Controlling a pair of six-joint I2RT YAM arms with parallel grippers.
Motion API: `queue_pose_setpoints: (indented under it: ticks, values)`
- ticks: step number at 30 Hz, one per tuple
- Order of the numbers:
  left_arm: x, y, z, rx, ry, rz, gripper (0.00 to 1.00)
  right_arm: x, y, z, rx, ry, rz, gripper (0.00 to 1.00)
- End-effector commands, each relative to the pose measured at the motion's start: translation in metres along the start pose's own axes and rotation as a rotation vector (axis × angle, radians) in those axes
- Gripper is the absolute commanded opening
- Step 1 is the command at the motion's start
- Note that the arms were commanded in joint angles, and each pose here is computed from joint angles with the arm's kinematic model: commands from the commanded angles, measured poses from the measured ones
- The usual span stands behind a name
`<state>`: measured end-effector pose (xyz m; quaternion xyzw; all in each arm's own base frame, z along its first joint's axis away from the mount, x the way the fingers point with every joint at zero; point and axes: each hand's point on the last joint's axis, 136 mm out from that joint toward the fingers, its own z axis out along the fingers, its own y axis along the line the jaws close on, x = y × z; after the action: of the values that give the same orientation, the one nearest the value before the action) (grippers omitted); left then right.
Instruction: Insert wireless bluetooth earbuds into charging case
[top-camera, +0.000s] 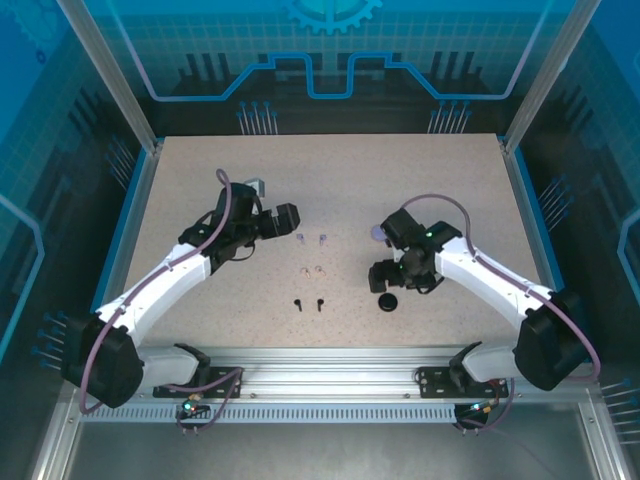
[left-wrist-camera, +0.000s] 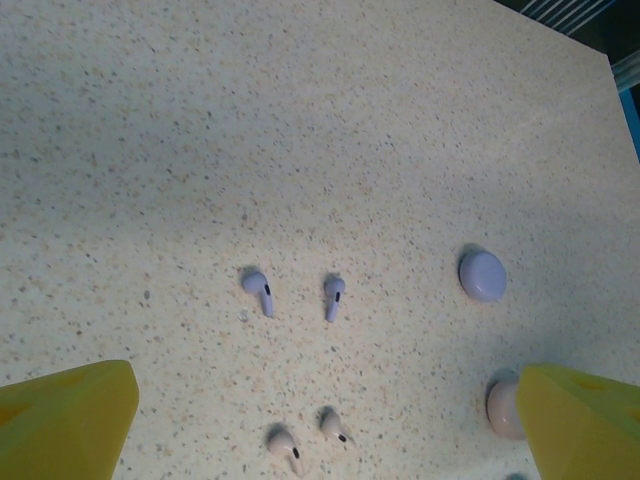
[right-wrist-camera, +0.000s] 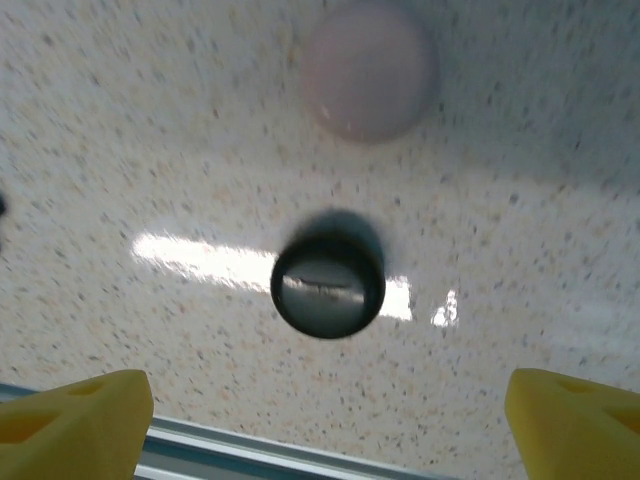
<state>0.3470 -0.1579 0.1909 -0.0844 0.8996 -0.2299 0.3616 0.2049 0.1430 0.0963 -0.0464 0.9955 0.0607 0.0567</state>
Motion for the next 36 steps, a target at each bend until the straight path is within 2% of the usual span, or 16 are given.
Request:
queue_pose_setpoints:
  ticks: [1,10,20,36]
  values:
    - [0.005,-0.011,-0.002,0.02,0.031,-0.005,0.99,0.013,0.0,0.002,-0.001,0.006,0.059,0.93]
    - [0.014,-0.009,-0.001,0.006,0.051,-0.026,0.99,0.015,0.012,0.016,-0.07,0.022,0.109,0.93]
    - [0.015,-0.016,0.002,0.014,0.07,-0.006,0.99,0.023,0.013,0.048,-0.062,0.087,0.136,0.93]
    - [0.016,-0.019,0.005,0.023,0.093,0.009,0.99,0.027,0.037,0.062,-0.039,0.13,0.096,0.93]
